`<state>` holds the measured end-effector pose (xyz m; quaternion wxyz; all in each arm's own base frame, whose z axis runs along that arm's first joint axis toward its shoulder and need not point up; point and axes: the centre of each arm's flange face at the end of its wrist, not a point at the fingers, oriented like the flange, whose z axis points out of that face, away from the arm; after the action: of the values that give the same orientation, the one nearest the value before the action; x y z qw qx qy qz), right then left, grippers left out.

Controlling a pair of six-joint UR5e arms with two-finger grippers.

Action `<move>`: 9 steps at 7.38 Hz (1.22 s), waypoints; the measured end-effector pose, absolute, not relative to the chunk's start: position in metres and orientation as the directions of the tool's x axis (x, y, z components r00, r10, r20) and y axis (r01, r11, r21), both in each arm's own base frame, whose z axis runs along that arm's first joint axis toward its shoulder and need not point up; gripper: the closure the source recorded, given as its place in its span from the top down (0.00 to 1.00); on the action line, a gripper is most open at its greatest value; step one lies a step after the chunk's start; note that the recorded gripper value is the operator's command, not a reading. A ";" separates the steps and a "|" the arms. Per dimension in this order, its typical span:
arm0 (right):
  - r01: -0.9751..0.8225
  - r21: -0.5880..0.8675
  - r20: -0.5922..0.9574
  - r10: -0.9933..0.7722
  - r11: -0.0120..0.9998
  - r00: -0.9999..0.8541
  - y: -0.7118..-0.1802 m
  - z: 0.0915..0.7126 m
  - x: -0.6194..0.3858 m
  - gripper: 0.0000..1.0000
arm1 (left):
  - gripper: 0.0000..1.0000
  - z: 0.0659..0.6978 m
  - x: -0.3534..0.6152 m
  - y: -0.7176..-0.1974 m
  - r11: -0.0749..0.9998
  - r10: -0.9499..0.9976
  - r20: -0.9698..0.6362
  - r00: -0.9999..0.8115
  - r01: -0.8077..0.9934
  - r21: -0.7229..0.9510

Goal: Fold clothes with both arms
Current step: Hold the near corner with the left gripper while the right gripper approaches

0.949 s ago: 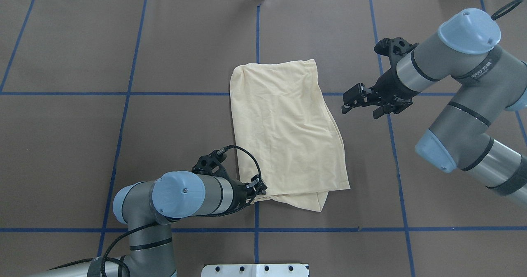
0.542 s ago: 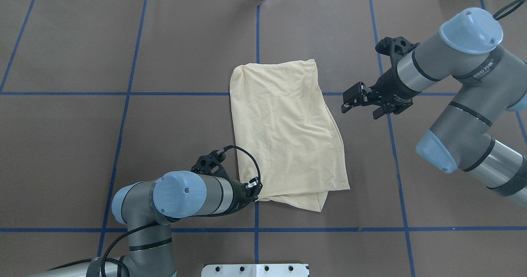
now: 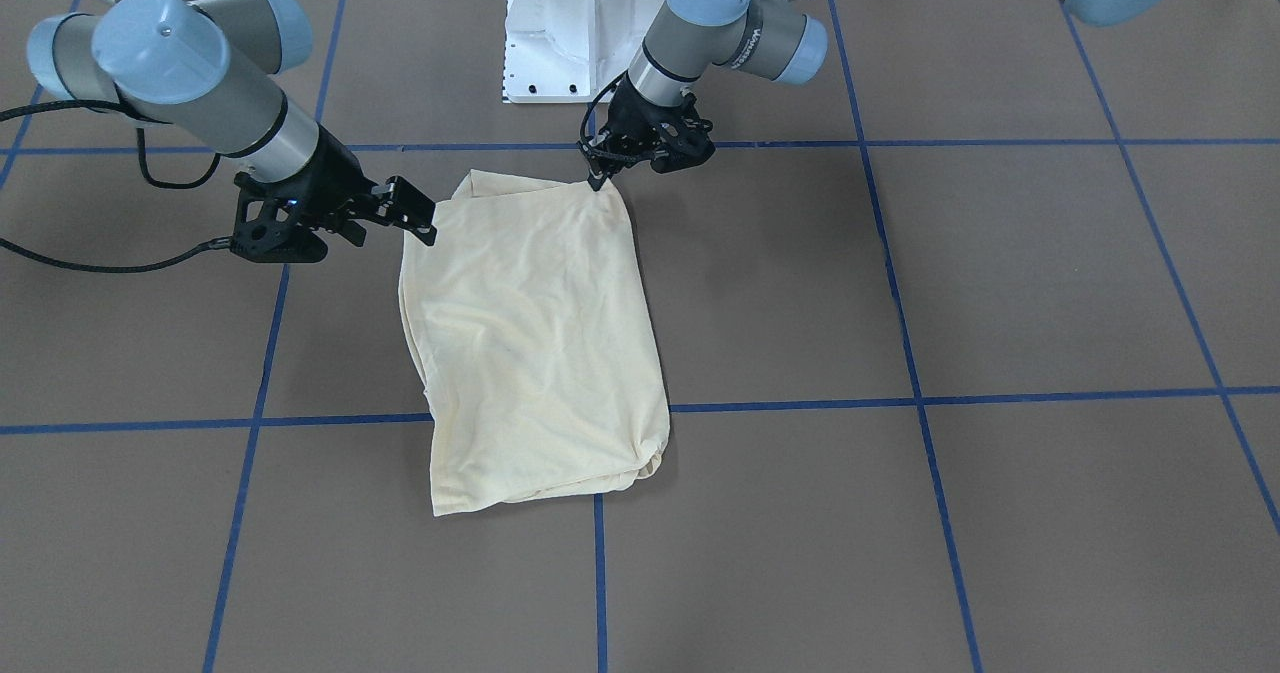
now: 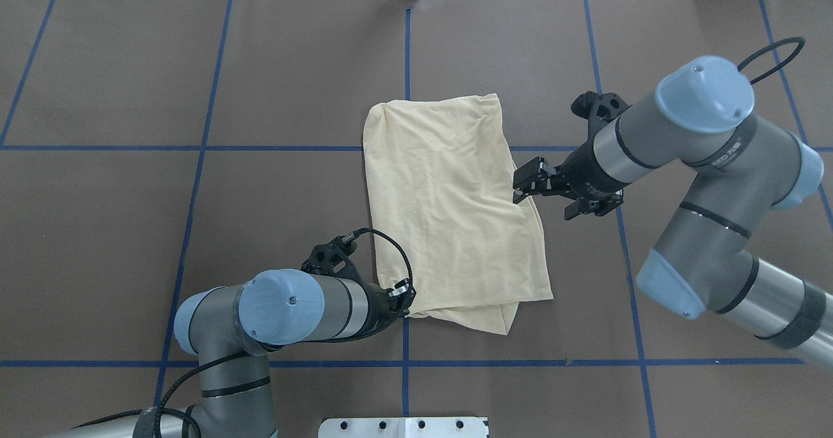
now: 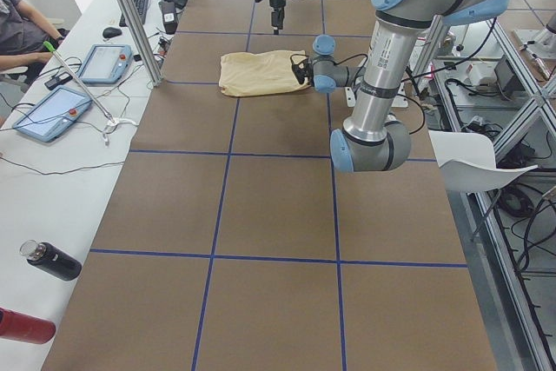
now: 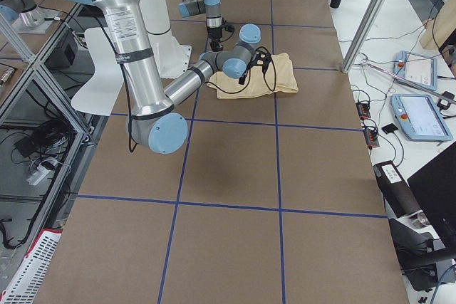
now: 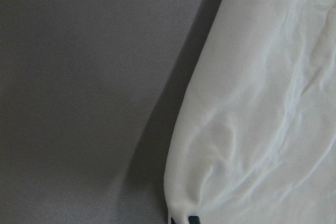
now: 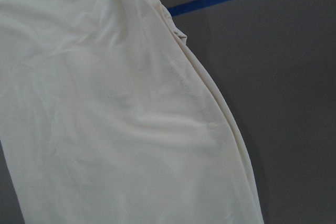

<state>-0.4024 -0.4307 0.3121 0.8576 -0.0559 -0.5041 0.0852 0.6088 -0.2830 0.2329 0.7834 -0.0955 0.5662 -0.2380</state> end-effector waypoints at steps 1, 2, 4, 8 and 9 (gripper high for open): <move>-0.108 -0.176 0.846 0.206 0.978 0.492 -0.410 0.311 -0.427 1.00 | 0.00 0.233 0.609 -0.283 0.869 -0.481 -0.842 0.245 0.264 -0.419; -0.122 -0.165 0.839 0.204 0.979 0.504 -0.389 0.310 -0.449 1.00 | 0.00 0.232 0.608 -0.283 0.869 -0.480 -0.843 0.244 0.264 -0.418; -0.162 -0.192 0.817 0.249 0.968 0.520 -0.355 0.314 -0.482 1.00 | 0.00 0.230 0.608 -0.283 0.870 -0.479 -0.844 0.242 0.262 -0.418; -0.212 -0.255 0.747 0.332 0.943 0.577 -0.341 0.330 -0.493 1.00 | 0.00 0.230 0.609 -0.282 0.870 -0.478 -0.845 0.241 0.260 -0.418; -0.221 -0.268 0.732 0.347 0.938 0.586 -0.340 0.334 -0.494 1.00 | 0.00 0.230 0.609 -0.282 0.870 -0.478 -0.844 0.242 0.260 -0.418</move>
<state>-0.4943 -0.3395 0.3338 0.8874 -0.0743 -0.4259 0.1601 0.6088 -0.2821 0.2300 0.7821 -0.0957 0.5688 -0.2360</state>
